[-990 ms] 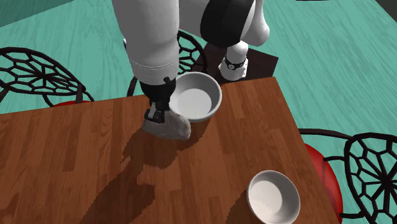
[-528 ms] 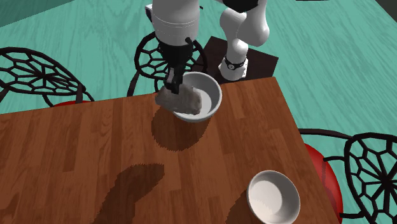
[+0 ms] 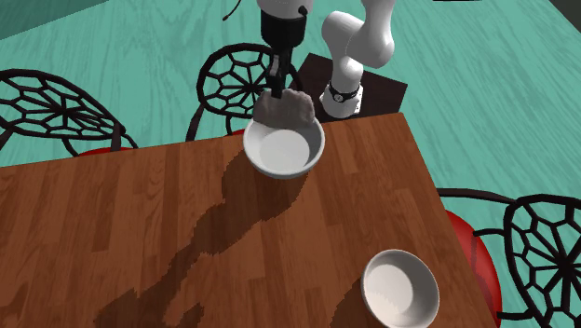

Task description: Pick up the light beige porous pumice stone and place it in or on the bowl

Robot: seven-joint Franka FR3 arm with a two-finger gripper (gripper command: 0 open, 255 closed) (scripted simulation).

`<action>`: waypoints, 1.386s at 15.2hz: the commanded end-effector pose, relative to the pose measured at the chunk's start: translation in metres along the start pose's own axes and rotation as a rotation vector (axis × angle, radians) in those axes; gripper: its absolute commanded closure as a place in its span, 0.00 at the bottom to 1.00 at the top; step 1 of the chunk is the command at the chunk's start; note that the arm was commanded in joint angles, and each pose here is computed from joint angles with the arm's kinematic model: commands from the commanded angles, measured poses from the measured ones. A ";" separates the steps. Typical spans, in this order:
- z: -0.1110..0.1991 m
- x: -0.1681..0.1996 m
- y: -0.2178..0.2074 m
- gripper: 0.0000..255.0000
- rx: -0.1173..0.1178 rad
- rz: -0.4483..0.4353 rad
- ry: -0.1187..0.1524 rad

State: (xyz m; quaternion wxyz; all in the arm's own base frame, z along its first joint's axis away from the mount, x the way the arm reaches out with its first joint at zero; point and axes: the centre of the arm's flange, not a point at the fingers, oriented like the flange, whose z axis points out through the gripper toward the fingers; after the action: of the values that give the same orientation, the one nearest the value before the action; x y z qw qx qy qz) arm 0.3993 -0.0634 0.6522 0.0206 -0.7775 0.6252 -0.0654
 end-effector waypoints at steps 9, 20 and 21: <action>0.049 -0.002 0.009 1.00 0.000 0.000 0.000; 0.094 -0.005 0.014 1.00 0.000 0.000 0.000; 0.094 -0.005 0.014 1.00 0.000 0.000 0.000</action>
State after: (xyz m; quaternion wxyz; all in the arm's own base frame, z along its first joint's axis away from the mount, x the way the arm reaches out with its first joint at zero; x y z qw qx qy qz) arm 0.3963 -0.0662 0.5567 0.0205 -0.7775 0.6251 -0.0650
